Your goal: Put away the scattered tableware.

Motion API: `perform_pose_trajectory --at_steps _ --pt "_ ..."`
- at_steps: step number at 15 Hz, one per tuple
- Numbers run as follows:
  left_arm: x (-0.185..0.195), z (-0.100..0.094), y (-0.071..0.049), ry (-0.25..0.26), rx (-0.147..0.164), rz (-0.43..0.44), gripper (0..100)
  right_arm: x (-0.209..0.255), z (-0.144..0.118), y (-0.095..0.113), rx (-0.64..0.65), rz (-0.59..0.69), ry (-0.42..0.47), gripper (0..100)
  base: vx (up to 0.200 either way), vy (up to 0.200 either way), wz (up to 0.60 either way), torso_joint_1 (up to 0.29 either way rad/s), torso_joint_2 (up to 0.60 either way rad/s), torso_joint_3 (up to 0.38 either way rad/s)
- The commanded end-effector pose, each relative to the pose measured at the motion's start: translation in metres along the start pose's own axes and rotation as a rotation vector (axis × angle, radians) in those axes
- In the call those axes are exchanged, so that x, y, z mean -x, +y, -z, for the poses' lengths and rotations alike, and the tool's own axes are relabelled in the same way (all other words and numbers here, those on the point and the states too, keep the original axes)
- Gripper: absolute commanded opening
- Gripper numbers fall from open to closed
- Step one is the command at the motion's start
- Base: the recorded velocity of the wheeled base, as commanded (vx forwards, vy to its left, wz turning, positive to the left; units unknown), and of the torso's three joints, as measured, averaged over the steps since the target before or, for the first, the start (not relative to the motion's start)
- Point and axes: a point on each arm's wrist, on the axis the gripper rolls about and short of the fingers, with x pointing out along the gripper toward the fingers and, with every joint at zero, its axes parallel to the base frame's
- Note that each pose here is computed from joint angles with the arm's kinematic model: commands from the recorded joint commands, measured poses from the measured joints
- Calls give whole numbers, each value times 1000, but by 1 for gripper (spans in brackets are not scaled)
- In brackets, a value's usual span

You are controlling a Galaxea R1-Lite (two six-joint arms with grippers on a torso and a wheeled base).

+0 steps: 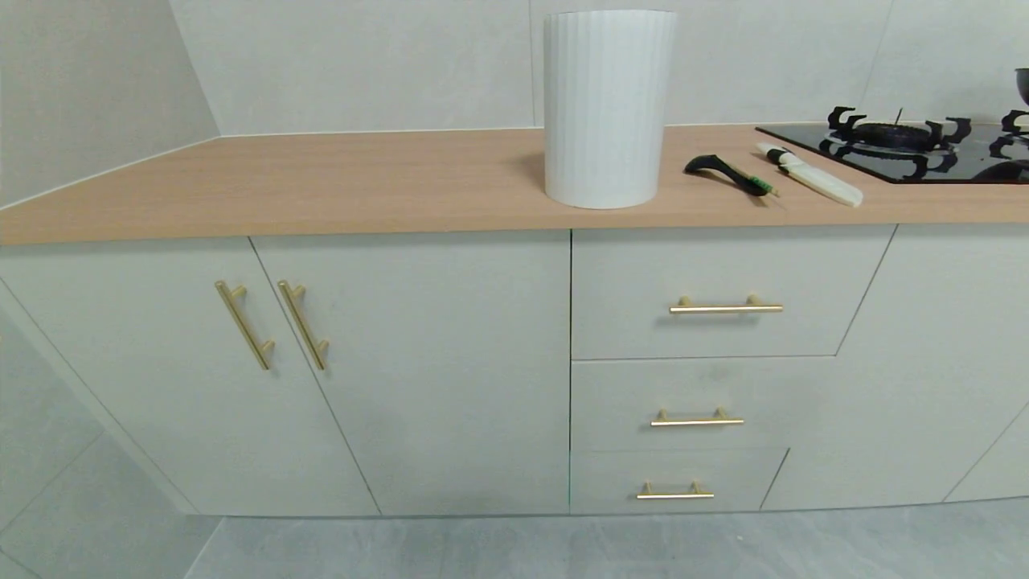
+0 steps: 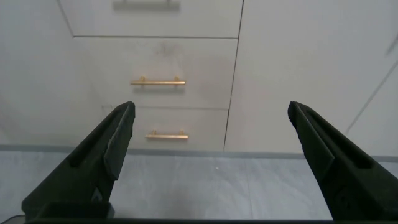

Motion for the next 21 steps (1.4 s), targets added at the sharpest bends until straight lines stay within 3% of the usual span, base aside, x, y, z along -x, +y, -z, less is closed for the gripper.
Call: perform_pose_trajectory --at_steps 1,15,17,18,21 --pt "0 0 0 -1 -2 -1 100 0 0 0 1 -1 2 100 0 0 0 0 0 0" --pt "0 0 0 0 4 -1 100 0 -1 0 18 -7 -3 100 0 0 0 0 0 0" --pt "0 0 0 0 4 -1 100 5 -25 0 0 -55 -64 100 0 0 0 0 0 0" --pt "0 0 0 0 4 -1 100 2 -47 0 -61 -109 -43 100 0 0 0 0 0 0" --pt "0 0 0 0 4 -1 100 -24 -60 0 9 -186 133 100 0 0 0 0 0 0"
